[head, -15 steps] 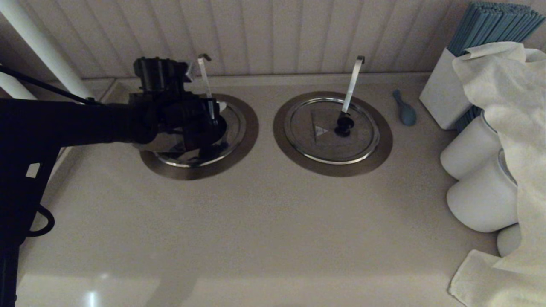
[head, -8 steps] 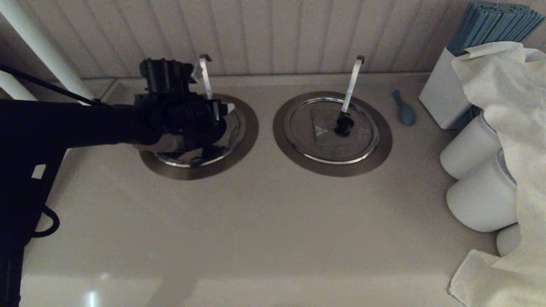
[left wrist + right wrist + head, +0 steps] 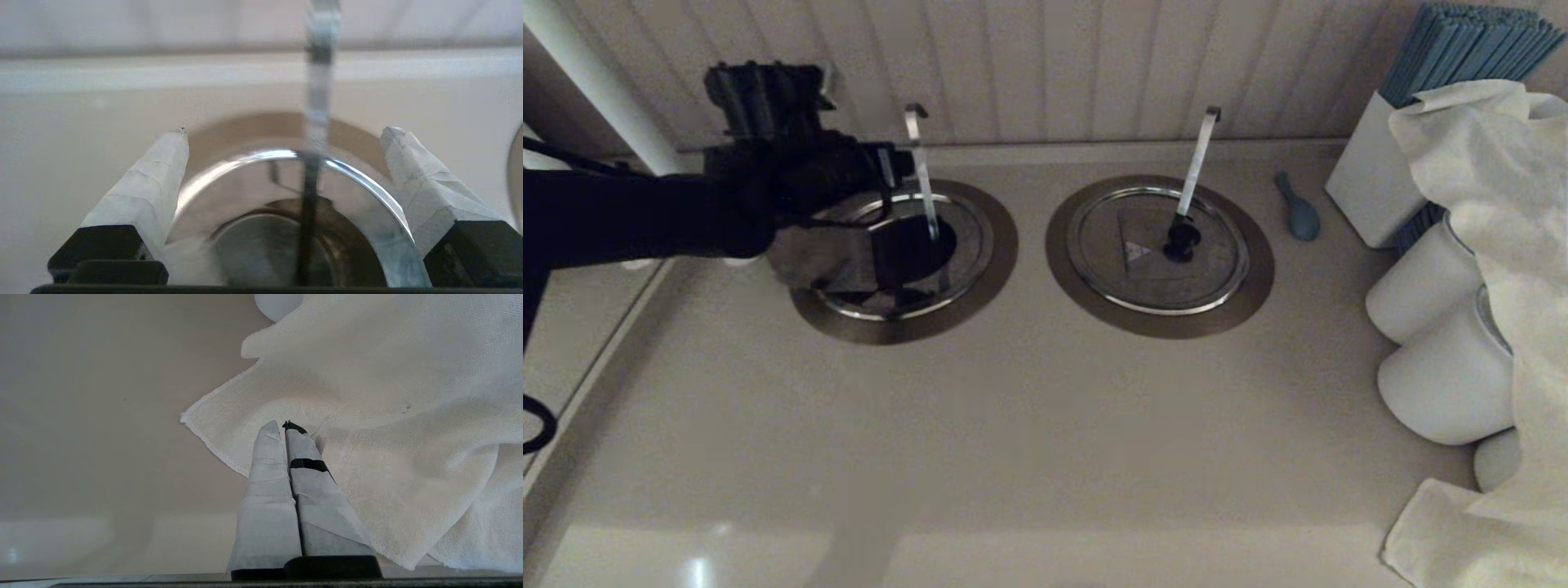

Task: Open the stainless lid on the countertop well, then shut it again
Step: Close the lid

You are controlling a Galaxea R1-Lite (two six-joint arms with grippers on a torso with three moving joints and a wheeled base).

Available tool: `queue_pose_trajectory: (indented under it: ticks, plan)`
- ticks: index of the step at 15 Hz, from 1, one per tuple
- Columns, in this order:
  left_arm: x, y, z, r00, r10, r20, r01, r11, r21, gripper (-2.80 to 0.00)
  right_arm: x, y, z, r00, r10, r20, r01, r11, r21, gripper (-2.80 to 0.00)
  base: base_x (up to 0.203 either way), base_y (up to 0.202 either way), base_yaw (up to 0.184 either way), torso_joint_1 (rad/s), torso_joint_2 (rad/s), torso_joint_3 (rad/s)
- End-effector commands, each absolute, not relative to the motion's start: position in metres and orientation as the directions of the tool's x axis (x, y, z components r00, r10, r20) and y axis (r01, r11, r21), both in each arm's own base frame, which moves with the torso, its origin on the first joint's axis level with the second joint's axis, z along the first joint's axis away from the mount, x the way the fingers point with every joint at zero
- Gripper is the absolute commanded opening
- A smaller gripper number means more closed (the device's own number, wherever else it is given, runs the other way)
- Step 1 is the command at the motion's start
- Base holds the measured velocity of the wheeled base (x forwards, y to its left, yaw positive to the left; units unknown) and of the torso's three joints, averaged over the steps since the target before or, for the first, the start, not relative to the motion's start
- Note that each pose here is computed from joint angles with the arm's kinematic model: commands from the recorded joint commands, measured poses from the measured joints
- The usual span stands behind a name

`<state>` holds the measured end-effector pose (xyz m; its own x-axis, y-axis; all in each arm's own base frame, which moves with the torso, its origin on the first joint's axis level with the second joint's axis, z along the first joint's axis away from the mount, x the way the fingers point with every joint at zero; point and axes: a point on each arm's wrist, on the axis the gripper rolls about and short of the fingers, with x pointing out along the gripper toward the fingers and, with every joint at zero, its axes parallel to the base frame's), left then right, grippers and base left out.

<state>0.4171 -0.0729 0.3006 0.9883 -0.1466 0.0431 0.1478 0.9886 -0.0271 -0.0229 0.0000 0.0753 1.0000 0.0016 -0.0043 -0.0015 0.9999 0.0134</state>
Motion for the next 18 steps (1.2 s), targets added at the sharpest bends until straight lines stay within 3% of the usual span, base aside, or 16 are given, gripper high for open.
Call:
queue_pose_trajectory:
  ticks: [1,4,7,12,15,18]
  plan:
    - [0.382,-0.052,0.337,0.989,-0.107,0.099,0.111,0.993,-0.029,0.00,-0.023,0.000,0.075,1.000,0.002,-0.005,-0.001,1.000,0.014,-2.80,0.000,0.000,0.000,0.000,0.00,0.000]
    - [0.351,-0.044,0.342,0.994,-0.096,0.043,0.097,0.995,-0.018,0.00,-0.023,0.000,0.075,1.000,0.002,-0.006,-0.001,1.000,0.014,-2.80,0.000,0.000,0.000,0.000,0.00,0.000]
    - [0.331,-0.042,0.319,0.994,-0.095,-0.060,0.095,0.995,-0.013,0.00,-0.023,0.000,0.075,1.000,0.002,-0.005,-0.001,1.000,0.014,-2.80,0.000,0.000,0.000,0.000,0.00,0.000]
    - [0.299,-0.038,0.290,0.986,-0.022,-0.167,-0.025,0.962,-0.273,0.00,-0.023,0.000,0.075,1.000,0.002,-0.006,-0.001,1.000,0.014,-2.80,0.000,0.000,0.000,0.000,0.00,0.000]
    - [0.282,-0.032,0.302,0.988,0.081,-0.131,-0.121,0.936,-0.329,0.00,-0.023,0.000,0.075,1.000,0.002,-0.007,-0.001,1.000,0.014,-2.80,0.000,0.000,0.000,0.000,0.00,0.000]
    - [0.268,-0.028,0.296,0.961,0.174,-0.214,-0.239,0.914,-0.329,0.00,-0.023,0.000,0.075,1.000,0.002,-0.006,-0.001,1.000,0.014,-2.80,0.000,0.000,0.000,0.000,0.00,0.000]
